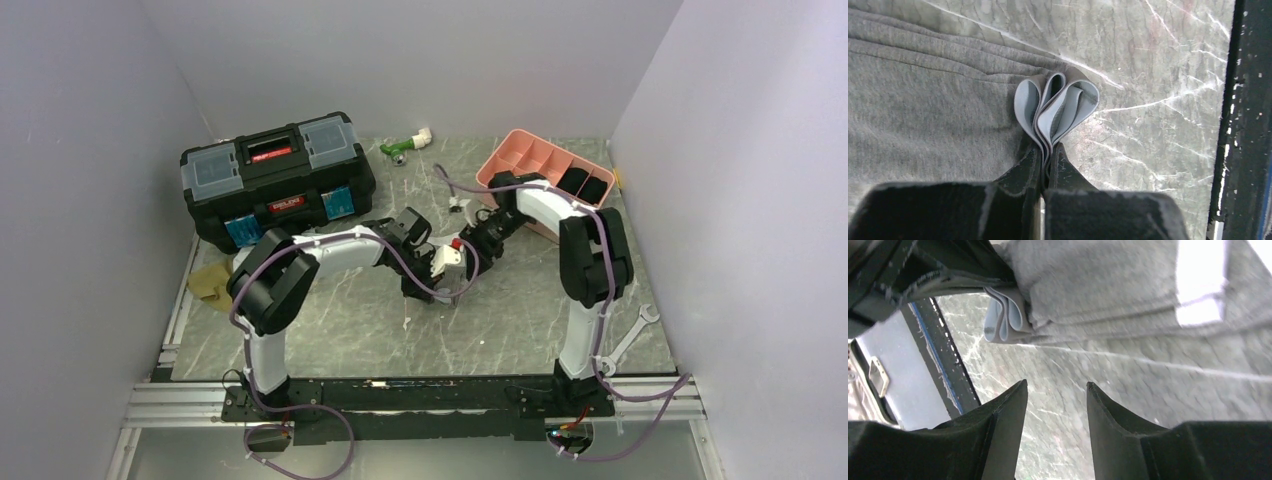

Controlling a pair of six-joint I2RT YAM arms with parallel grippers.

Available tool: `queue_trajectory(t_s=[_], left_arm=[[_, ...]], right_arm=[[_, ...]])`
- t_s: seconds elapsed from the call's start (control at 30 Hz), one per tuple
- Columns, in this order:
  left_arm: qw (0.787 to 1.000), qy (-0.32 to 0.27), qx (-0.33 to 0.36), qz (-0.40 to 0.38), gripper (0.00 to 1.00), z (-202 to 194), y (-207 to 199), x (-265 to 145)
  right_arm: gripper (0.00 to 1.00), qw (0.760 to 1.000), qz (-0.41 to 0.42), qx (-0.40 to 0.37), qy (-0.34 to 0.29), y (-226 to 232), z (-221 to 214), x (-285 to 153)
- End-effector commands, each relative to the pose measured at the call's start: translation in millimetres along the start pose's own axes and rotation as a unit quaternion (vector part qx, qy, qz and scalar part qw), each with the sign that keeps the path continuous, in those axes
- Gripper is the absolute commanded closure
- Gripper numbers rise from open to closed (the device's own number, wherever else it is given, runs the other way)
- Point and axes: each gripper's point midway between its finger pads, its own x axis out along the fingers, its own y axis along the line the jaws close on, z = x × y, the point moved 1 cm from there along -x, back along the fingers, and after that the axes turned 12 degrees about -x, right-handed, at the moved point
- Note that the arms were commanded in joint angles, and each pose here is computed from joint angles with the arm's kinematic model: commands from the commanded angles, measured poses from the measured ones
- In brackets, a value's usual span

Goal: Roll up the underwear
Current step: Roll the underwear to the center of the board.

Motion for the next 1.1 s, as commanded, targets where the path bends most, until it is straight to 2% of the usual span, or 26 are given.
queue_trajectory(t_s=[0.0,0.27,0.43,0.6,0.73,0.93,1.07], left_arm=[[0.998,0.022,-0.049,-0.04,1.0,-13,-4,1],[0.987,0.041,-0.115,-0.107,1.0,-8,-1,7],[0.962,0.057,-0.202,-0.176,1.0,-11,8,14],[0.942,0.071,-0.249,-0.213,1.0,-7,12,20],[0.93,0.081,-0.281,-0.222,1.0,-7,14,26],[0.907,0.083,-0.332,-0.247,1.0,-7,19,31],[0.898,0.08,-0.351,-0.252,1.0,-10,23,33]], right_arm=[[0.5,0.998,-0.053,0.007,-0.034,-8,1,-26],[0.5,0.987,-0.126,-0.002,-0.097,-6,-1,-48],[0.5,0.978,-0.166,-0.031,-0.124,-1,-1,-54],[0.5,0.961,-0.212,-0.088,-0.156,9,7,-62],[0.48,0.952,-0.224,-0.15,-0.147,25,14,-56],[0.43,0.937,-0.248,-0.226,-0.096,42,20,-31],[0.41,0.931,-0.248,-0.26,-0.06,47,23,-13]])
